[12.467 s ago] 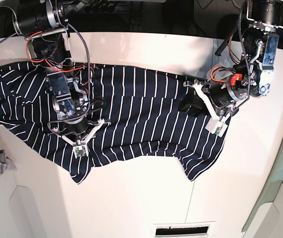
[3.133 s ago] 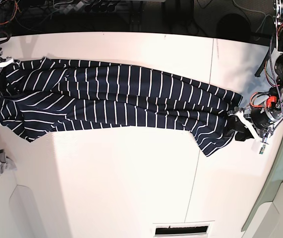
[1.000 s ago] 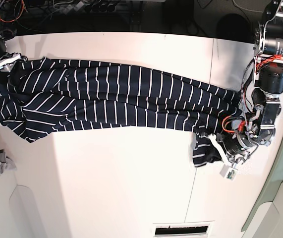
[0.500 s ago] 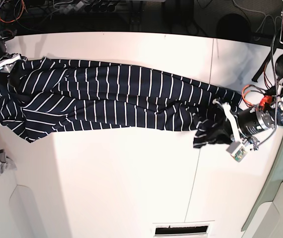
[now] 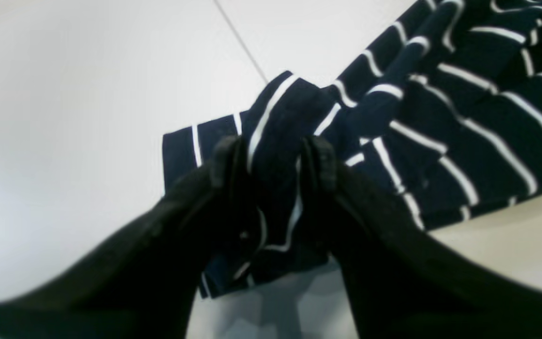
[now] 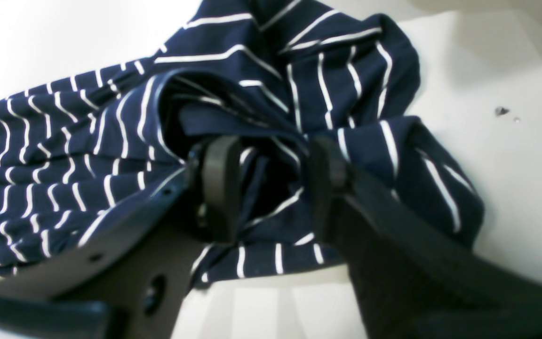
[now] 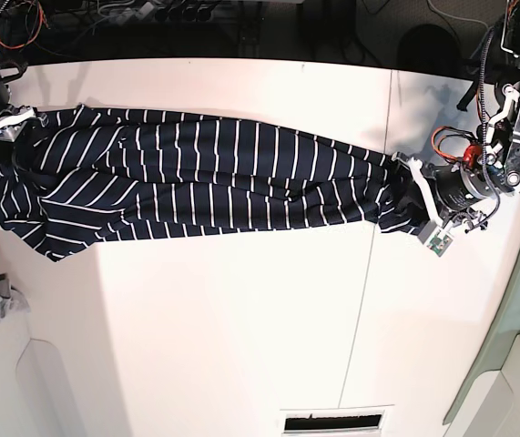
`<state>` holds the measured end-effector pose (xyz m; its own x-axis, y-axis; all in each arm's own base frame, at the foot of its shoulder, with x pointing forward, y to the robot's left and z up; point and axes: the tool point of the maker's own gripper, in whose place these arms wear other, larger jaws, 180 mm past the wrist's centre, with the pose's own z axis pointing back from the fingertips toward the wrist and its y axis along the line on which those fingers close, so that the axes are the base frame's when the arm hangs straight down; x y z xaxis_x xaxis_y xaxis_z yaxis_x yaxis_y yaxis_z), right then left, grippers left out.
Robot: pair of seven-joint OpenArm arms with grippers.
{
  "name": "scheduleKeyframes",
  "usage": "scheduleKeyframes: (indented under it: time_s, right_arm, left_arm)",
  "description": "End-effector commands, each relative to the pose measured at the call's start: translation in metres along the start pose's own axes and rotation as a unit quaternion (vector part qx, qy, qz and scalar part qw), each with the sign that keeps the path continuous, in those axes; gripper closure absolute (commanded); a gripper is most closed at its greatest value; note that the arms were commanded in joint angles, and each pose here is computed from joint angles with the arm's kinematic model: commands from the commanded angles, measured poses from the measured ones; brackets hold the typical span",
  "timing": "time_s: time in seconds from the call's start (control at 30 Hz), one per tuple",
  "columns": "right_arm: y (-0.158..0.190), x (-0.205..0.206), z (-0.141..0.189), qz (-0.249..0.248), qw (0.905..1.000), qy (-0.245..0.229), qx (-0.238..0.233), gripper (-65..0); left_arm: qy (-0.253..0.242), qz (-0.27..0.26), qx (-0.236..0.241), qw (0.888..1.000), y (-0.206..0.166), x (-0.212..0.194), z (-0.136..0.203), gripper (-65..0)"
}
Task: Layout the t-shirt on the table in an organized manner, then fold the t-shirt properly
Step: 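Regrasp the strip end with the left gripper and tuck it inward, then hold both strip ends and pull them apart to flatten the strip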
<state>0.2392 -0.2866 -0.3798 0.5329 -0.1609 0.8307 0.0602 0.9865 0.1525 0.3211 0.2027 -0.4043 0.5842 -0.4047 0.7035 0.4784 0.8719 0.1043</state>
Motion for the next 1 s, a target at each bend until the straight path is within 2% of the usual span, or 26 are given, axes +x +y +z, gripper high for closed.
scheduleKeyframes:
  time_s: [0.0, 0.07, 0.17, 0.2, 0.3, 0.33, 0.47, 0.53, 0.67, 0.87, 0.97]
  right_arm:
    - [0.006, 0.029, 0.004, 0.008, 0.9987, -0.046, 0.023, -24.4]
    - [0.019, 0.045, 0.008, 0.008, 0.9962, -0.070, 0.052, -24.4]
    - [0.024, 0.060, 0.007, 0.027, 0.9946, -0.086, 0.053, -24.9]
    - [0.024, 0.064, 0.005, 0.032, 0.9941, -0.090, 0.051, -27.7]
    - [0.022, 0.074, -0.005, 0.054, 0.9932, -0.094, 0.043, -43.2]
    - [0.021, 0.075, -0.008, 0.067, 0.9931, -0.088, 0.039, -45.3]
    - [0.012, 0.074, -0.017, 0.135, 0.9887, -0.056, 0.032, -45.1]
    - [0.017, 0.073, -0.018, 0.175, 0.9822, -0.037, 0.057, -45.1]
    - [0.016, 0.062, -0.023, 0.253, 0.9656, 0.011, 0.061, -45.1]
    - [0.025, 0.023, -0.042, 0.287, 0.9513, 0.071, 0.088, -45.1]
    - [0.024, 0.008, -0.056, 0.271, 0.9548, 0.082, 0.091, -45.0]
  left_arm:
    - [-0.029, -0.005, 0.008, 1.000, 0.009, 0.017, 0.004, -23.0]
    - [-0.043, -0.005, 0.007, 0.999, 0.009, 0.023, 0.005, -23.0]
    - [-0.047, -0.005, 0.007, 0.999, 0.009, 0.024, 0.005, -23.0]
    - [-0.046, -0.005, 0.007, 0.999, 0.009, 0.024, 0.005, -23.0]
    - [-0.046, -0.005, 0.007, 0.999, 0.009, 0.024, 0.005, -23.0]
    - [-0.046, -0.005, 0.007, 0.999, 0.008, 0.024, 0.005, -23.0]
    - [-0.044, -0.005, 0.007, 0.999, 0.008, 0.023, 0.005, -23.0]
    - [-0.044, -0.005, 0.007, 0.999, 0.009, 0.023, 0.005, -23.0]
    - [-0.045, -0.003, 0.006, 0.999, 0.008, 0.023, 0.005, -23.0]
    - [-0.047, -0.003, 0.006, 0.999, 0.008, 0.024, 0.004, -23.0]
    - [-0.048, -0.002, 0.005, 0.999, 0.006, 0.025, 0.003, -23.0]
